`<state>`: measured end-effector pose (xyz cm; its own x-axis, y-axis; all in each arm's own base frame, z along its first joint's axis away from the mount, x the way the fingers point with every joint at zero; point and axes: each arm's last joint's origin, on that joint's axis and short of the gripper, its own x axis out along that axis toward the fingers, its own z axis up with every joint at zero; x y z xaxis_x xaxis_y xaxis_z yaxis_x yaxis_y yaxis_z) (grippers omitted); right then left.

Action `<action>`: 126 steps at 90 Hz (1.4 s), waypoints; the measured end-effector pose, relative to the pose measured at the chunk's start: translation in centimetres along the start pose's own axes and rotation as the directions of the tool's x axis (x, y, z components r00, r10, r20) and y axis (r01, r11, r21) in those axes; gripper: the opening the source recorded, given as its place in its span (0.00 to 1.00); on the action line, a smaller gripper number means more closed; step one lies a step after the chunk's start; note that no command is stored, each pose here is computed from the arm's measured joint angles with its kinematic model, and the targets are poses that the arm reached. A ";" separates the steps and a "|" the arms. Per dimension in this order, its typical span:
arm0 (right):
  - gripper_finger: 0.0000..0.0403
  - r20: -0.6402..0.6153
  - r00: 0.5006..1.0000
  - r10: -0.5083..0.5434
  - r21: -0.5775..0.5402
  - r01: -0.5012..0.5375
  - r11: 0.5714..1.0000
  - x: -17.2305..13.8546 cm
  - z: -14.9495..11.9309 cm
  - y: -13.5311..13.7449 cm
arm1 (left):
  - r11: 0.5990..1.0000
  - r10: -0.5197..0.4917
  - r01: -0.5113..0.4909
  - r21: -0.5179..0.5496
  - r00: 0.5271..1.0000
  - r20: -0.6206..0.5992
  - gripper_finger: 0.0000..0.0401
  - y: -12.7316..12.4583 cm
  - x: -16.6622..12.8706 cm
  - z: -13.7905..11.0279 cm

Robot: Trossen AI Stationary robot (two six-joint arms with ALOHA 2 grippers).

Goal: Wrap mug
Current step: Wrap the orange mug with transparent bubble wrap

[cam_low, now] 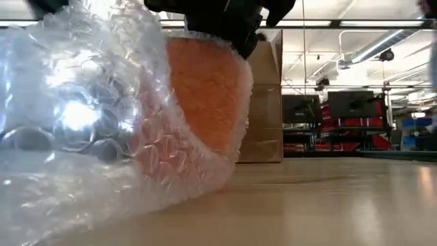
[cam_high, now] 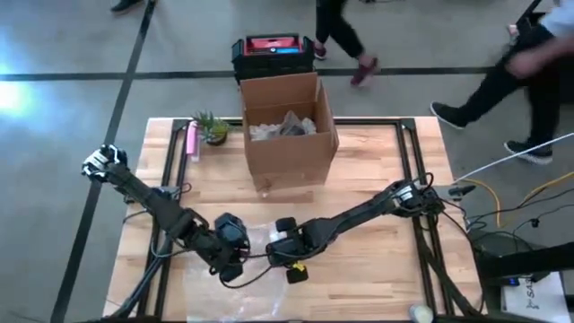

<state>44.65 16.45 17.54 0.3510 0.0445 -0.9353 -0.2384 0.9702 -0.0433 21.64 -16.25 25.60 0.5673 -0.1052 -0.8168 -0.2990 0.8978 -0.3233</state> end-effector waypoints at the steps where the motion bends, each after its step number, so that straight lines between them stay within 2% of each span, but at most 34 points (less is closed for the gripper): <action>1: 0.00 0.002 1.000 0.000 0.000 0.000 1.000 0.0 0.0 0.0 | 1.000 -0.001 0.001 -0.009 1.000 -0.010 0.19 0.0 0.1 -0.1; 8: 0.00 0.022 1.000 -0.003 -0.001 0.003 1.000 -0.3 0.3 0.0 | 1.000 -0.010 0.007 -0.029 0.992 -0.130 0.19 0.2 1.0 -1.5; 13: 0.00 0.034 0.999 0.006 -0.003 -0.006 1.000 -0.7 0.5 0.0 | 1.000 0.016 -0.021 -0.016 0.962 -0.273 0.19 0.7 1.7 -3.2; 17: 0.00 0.044 0.999 0.008 -0.002 -0.008 1.000 -0.9 0.6 0.0 | 0.999 -0.022 0.010 -0.035 0.938 -0.346 0.19 0.5 2.1 -3.9; 22: 0.00 0.041 0.999 0.005 -0.001 -0.005 1.000 -0.8 0.5 -0.1 | 0.998 -0.040 0.015 -0.066 0.917 -0.396 0.19 0.7 2.4 -4.4; 35: 0.00 0.045 0.999 -0.010 -0.002 0.010 1.000 -0.5 0.6 -0.2 | 0.988 0.035 -0.106 -0.114 0.864 -0.503 0.19 2.2 3.7 -7.7; 50: 0.00 0.049 0.998 -0.028 -0.010 0.029 1.000 -0.5 0.6 -0.2 | 0.972 0.040 -0.155 -0.179 0.853 -0.520 0.27 3.4 4.3 -10.4; 58: 0.00 0.052 0.998 -0.029 -0.011 0.030 0.999 -0.5 0.6 -0.2 | 0.966 -0.060 -0.076 -0.248 0.864 -0.499 0.37 3.2 4.9 -11.3; 70: 0.00 0.055 0.998 -0.032 -0.010 0.032 0.999 -0.5 0.7 -0.3 | 0.950 -0.088 -0.073 -0.304 0.869 -0.486 0.50 4.4 6.3 -12.6; 77: 0.00 0.058 0.997 -0.043 -0.008 0.043 0.999 -0.4 0.7 -0.5 | 0.948 -0.065 -0.099 -0.303 0.871 -0.487 0.51 5.0 6.8 -12.9; 82: 0.00 0.061 0.997 -0.048 -0.008 0.048 0.999 -0.4 0.7 -0.4 | 0.950 -0.057 -0.100 -0.294 0.873 -0.483 0.48 5.0 7.0 -13.0; 87: 0.00 0.069 0.996 -0.048 -0.003 0.048 0.999 -0.4 0.8 -0.5 | 0.956 -0.045 -0.094 -0.277 0.887 -0.459 0.40 4.9 7.0 -12.9; 92: 0.00 0.073 0.996 -0.048 -0.002 0.048 0.999 -0.4 0.8 -0.5 | 0.965 -0.040 -0.072 -0.251 0.909 -0.415 0.27 4.5 6.7 -12.5; 98: 0.00 0.074 0.996 -0.048 0.000 0.048 0.999 -0.4 0.9 -0.5 | 0.977 -0.025 -0.043 -0.208 0.950 -0.312 0.10 3.5 6.2 -11.5; 101: 0.00 0.075 0.996 -0.049 0.002 0.049 0.999 -0.4 0.9 -0.6 | 0.980 0.003 -0.054 -0.191 0.967 -0.256 0.05 3.2 5.9 -11.0; 105: 0.00 0.074 0.996 -0.050 0.002 0.050 0.999 -0.4 0.9 -0.7 | 0.982 0.039 -0.070 -0.174 0.984 -0.174 0.04 2.7 5.1 -10.1; 112: 0.00 0.075 0.996 -0.049 0.003 0.049 0.999 -0.4 0.9 -0.7 | 0.990 0.038 -0.044 -0.137 0.998 -0.046 0.04 0.9 3.8 -8.4; 118: 0.00 0.076 0.996 -0.050 0.005 0.050 0.999 -0.4 0.9 -0.8 | 0.996 0.067 -0.064 -0.062 0.997 0.043 0.02 0.0 2.7 -7.3; 126: 0.00 0.076 0.996 -0.051 0.006 0.050 0.999 -0.4 0.9 -0.8 | 0.999 0.036 -0.037 0.002 0.980 0.197 0.01 -1.8 1.2 -5.3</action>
<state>45.51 15.89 18.24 0.4304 0.0133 -0.9025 -0.2152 0.9726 -0.0883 18.79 -20.25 22.71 0.6961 0.0135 -0.7178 -0.3183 0.9020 -0.2917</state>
